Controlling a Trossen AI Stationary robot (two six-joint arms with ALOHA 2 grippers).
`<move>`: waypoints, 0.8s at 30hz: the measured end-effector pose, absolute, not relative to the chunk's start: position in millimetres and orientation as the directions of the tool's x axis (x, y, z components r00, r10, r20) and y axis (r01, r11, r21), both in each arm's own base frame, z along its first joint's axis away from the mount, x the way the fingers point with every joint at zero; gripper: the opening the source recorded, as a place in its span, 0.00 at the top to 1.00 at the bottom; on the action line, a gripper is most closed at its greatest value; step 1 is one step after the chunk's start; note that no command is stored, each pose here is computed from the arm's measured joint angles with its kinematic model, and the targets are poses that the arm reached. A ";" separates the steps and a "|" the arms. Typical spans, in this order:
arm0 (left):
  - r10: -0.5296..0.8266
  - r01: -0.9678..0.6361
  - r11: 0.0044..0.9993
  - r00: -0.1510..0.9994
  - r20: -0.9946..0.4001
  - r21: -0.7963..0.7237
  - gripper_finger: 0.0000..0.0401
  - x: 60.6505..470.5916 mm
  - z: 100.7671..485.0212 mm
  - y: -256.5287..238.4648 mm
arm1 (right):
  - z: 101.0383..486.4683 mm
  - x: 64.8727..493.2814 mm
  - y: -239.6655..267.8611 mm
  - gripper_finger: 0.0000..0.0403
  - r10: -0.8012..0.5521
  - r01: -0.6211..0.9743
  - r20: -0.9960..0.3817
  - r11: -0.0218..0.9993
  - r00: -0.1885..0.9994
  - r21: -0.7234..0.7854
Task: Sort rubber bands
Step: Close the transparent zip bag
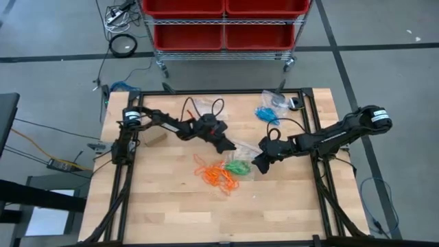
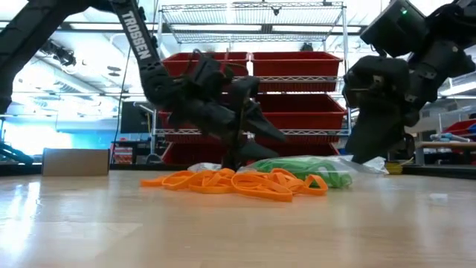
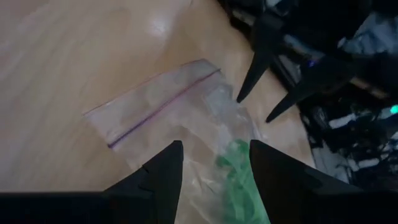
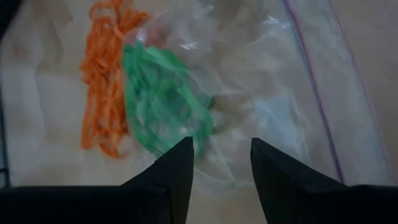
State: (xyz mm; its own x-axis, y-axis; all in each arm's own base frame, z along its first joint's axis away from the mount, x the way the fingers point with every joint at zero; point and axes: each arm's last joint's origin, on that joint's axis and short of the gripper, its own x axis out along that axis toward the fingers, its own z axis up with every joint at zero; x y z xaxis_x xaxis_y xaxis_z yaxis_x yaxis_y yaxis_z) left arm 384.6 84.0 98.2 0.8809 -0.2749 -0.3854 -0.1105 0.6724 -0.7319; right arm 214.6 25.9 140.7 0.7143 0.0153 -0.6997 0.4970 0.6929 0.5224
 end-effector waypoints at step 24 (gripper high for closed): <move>-0.152 -0.323 0.800 0.706 -0.692 -0.506 0.52 393.6 128.4 91.0 | 135.5 211.4 25.3 0.65 0.013 0.474 -0.663 0.689 0.748 0.548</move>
State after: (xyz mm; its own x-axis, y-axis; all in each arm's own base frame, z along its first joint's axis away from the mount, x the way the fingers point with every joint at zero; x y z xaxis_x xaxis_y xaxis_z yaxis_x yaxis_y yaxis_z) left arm 393.6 91.0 128.4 0.7059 -0.1521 -0.6918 -0.3234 0.7997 -0.5058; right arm 211.4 25.3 135.5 0.7482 0.0132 -0.6633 0.4738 0.6893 0.5481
